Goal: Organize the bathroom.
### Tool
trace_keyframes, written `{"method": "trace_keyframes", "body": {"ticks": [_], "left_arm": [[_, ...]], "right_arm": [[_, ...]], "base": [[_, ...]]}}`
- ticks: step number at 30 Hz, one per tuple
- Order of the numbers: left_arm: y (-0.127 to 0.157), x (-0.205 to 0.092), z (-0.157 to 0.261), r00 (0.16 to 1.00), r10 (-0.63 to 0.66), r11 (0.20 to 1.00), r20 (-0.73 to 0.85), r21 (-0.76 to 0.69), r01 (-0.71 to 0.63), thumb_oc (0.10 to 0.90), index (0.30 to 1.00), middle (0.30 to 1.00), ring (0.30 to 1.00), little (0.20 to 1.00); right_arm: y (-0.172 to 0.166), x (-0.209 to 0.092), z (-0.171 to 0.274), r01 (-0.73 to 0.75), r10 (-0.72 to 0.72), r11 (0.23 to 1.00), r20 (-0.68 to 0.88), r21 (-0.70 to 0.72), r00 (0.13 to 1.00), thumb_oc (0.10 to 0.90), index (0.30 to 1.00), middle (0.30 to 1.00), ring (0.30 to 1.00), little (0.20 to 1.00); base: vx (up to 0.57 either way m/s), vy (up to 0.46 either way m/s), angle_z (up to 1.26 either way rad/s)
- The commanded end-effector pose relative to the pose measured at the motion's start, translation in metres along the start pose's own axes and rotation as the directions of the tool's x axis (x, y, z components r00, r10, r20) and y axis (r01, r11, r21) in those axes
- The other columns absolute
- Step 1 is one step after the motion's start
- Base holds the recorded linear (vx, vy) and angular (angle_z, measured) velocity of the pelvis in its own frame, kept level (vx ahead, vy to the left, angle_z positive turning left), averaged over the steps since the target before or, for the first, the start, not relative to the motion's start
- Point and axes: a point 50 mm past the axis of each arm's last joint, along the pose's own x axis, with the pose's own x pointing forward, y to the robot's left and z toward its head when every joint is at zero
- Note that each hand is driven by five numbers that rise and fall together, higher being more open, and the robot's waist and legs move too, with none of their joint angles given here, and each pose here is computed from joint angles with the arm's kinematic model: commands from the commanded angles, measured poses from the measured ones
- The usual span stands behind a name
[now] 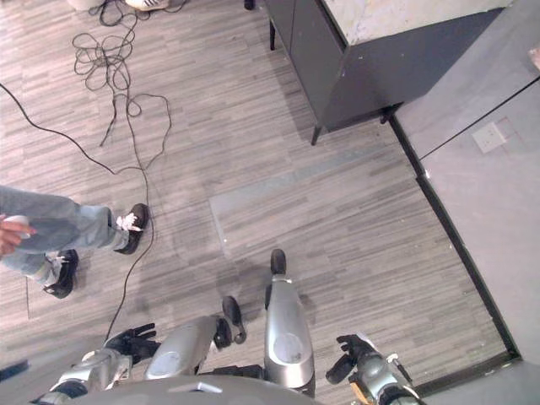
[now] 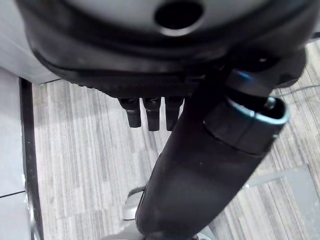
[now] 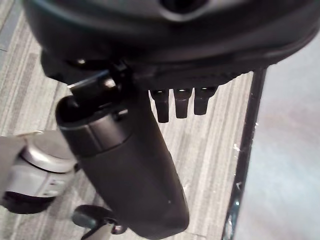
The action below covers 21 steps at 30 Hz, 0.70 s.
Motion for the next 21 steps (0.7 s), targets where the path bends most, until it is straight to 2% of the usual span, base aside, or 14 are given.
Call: {"method": "trace_keyframes", "body": {"ticks": [1, 7, 12, 21], "left_arm": [[0.011, -0.005, -0.002, 0.999, -0.001, 0.997, 0.036, 0.073, -0.001, 0.8, 0.9, 0.9, 0.9, 0.9], [0.009, -0.003, -0.004, 0.999, 0.025, 1.0, 0.04, -0.014, -0.024, 0.8, 0.9, 0.9, 0.9, 0.9], [0.01, -0.001, 0.016, 0.998, 0.012, 0.999, 0.055, 0.031, -0.014, 0.8, 0.9, 0.9, 0.9, 0.9], [0.017, -0.001, 0.024, 0.995, 0.046, 0.999, 0.086, 0.008, -0.047, 0.8, 0.9, 0.9, 0.9, 0.9]], "right_arm": [[-0.016, -0.004, -0.018, 0.049, -0.05, 0.999, -0.048, -0.018, 0.998, 0.8, 0.9, 0.9, 0.9, 0.9], [-0.013, -0.004, -0.019, 0.046, -0.047, 0.999, -0.053, -0.023, 0.998, 0.8, 0.9, 0.9, 0.9, 0.9], [-0.012, 0.001, -0.001, 0.1, -0.1, 0.995, 0.007, -0.004, 0.995, 0.8, 0.9, 0.9, 0.9, 0.9], [-0.019, 0.001, 0.015, 0.124, -0.121, 0.991, 0.074, -0.04, 0.99, 0.8, 0.9, 0.9, 0.9, 0.9]], "base": [[0.21, -0.002, 0.28], [0.17, 0.042, 0.07], [0.21, 0.379, -0.73], [0.07, 0.219, -0.01]]}}
